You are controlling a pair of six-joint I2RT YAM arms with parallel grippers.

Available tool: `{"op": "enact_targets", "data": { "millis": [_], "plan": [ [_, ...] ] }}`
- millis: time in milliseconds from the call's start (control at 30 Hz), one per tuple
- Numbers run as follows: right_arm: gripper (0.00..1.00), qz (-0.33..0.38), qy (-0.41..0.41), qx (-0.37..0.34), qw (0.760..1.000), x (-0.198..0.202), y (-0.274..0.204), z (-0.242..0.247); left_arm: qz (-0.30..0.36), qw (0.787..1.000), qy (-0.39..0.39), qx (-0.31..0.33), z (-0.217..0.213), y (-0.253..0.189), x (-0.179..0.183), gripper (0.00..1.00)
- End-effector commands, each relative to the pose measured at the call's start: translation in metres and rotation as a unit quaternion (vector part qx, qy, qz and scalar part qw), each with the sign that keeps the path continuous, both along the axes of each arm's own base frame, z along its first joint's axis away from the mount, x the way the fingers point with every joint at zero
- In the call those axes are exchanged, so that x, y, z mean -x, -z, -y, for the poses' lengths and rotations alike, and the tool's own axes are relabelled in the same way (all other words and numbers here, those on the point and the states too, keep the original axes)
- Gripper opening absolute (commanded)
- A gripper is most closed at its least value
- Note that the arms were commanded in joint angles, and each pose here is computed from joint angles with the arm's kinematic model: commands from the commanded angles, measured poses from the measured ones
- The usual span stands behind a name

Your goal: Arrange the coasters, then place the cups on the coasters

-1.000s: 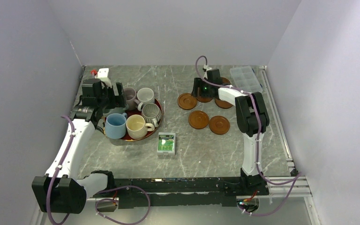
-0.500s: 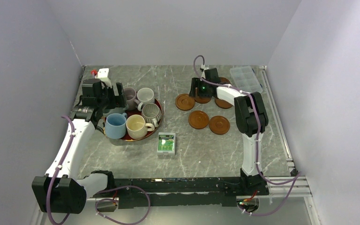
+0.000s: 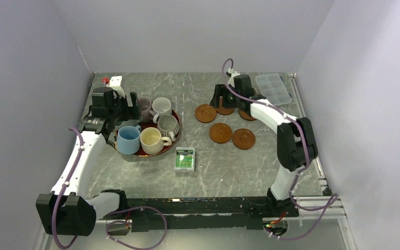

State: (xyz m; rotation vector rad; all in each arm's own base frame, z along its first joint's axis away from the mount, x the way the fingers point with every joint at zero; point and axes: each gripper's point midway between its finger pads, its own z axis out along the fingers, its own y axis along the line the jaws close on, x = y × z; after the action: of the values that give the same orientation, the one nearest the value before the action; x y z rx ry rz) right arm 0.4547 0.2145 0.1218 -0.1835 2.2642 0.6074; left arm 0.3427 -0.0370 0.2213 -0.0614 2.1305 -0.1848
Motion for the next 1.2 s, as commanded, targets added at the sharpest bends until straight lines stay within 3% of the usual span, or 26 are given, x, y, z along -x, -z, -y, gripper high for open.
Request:
{"op": "enact_targets", "data": {
  "millis": [0, 300, 900, 1167],
  "plan": [
    [0.79, -0.008, -0.022, -0.057, 0.998, 0.033, -0.001, -0.015, 0.018, 1.0, 0.015, 0.015, 0.009, -0.015, -0.007, 0.94],
    [0.77, -0.073, -0.049, -0.056, 0.995, 0.085, 0.045, -0.02, 0.011, 1.0, 0.012, 0.011, 0.007, -0.01, -0.008, 0.94],
    [0.75, -0.115, -0.045, -0.075, 0.99, 0.11, 0.083, -0.021, -0.003, 1.0, 0.009, 0.009, 0.006, -0.002, -0.01, 0.94],
    [0.75, -0.128, -0.063, -0.081, 0.987, 0.125, 0.091, -0.044, -0.006, 1.0, 0.009, 0.009, 0.006, -0.001, -0.011, 0.94]
  ]
}}
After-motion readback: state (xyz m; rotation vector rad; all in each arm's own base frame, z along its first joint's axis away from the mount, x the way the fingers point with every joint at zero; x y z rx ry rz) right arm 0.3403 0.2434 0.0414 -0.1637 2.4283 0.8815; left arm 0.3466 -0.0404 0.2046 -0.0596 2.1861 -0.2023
